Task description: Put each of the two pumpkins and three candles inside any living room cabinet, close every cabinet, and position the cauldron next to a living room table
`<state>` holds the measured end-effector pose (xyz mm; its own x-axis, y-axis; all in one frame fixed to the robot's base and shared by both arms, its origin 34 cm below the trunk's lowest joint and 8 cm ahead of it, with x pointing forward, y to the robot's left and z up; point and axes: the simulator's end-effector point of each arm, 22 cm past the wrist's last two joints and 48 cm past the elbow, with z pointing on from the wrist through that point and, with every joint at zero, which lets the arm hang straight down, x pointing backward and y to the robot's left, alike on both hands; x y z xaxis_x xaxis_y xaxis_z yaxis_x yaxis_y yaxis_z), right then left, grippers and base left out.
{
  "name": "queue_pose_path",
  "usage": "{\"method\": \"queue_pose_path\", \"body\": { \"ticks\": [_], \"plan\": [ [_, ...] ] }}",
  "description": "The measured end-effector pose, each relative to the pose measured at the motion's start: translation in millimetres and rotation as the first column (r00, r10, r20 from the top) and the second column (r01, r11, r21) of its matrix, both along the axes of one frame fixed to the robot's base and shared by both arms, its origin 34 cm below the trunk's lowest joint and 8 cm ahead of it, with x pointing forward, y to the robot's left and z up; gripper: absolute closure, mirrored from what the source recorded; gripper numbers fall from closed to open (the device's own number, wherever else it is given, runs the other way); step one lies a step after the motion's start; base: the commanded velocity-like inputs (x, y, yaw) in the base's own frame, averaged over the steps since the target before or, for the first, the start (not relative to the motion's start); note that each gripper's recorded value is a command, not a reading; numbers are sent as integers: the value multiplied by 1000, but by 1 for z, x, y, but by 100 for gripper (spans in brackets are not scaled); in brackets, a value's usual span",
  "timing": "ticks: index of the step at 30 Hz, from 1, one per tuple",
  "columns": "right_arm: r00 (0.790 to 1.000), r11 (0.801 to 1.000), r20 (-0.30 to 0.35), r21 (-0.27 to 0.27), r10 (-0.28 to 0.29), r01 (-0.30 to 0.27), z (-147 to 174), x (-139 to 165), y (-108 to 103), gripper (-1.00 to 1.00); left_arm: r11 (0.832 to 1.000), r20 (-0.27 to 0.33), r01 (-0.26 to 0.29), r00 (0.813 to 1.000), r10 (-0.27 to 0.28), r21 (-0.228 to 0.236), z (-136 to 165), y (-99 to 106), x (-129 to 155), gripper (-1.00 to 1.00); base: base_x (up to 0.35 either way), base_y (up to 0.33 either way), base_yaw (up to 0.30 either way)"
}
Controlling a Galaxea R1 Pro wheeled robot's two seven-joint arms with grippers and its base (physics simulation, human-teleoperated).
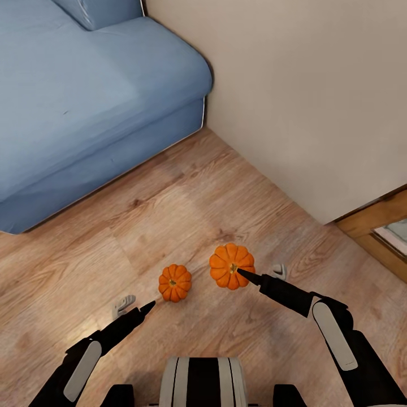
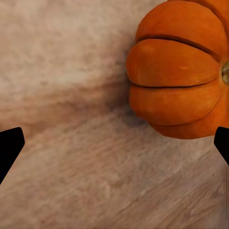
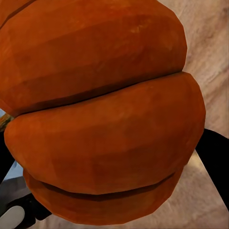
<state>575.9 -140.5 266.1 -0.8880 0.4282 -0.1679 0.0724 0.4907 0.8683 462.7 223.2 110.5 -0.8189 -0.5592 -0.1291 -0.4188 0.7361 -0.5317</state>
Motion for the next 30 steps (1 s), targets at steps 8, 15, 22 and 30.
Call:
{"method": "queue_pose_path", "body": {
  "ticks": [8,15,22,30],
  "plan": [
    [1000,1000,0,-1,0,0,0,0,0,100,1000,0,-4,1000,4,-2,0,0,0,-100,60,-47,0],
    [1000,1000,0,-1,0,0,0,0,0,100,1000,0,-2,1000,2,3,0,1,0,-100,127,-1,0],
    [1000,1000,0,0,0,0,0,0,0,100,1000,-1,-2,1000,2,5,0,1,0,-100,81,-23,0],
    [1000,1000,0,-1,0,0,0,0,0,100,1000,-1,-3,1000,3,5,0,1,0,-100,24,-75,0]
  ]
}}
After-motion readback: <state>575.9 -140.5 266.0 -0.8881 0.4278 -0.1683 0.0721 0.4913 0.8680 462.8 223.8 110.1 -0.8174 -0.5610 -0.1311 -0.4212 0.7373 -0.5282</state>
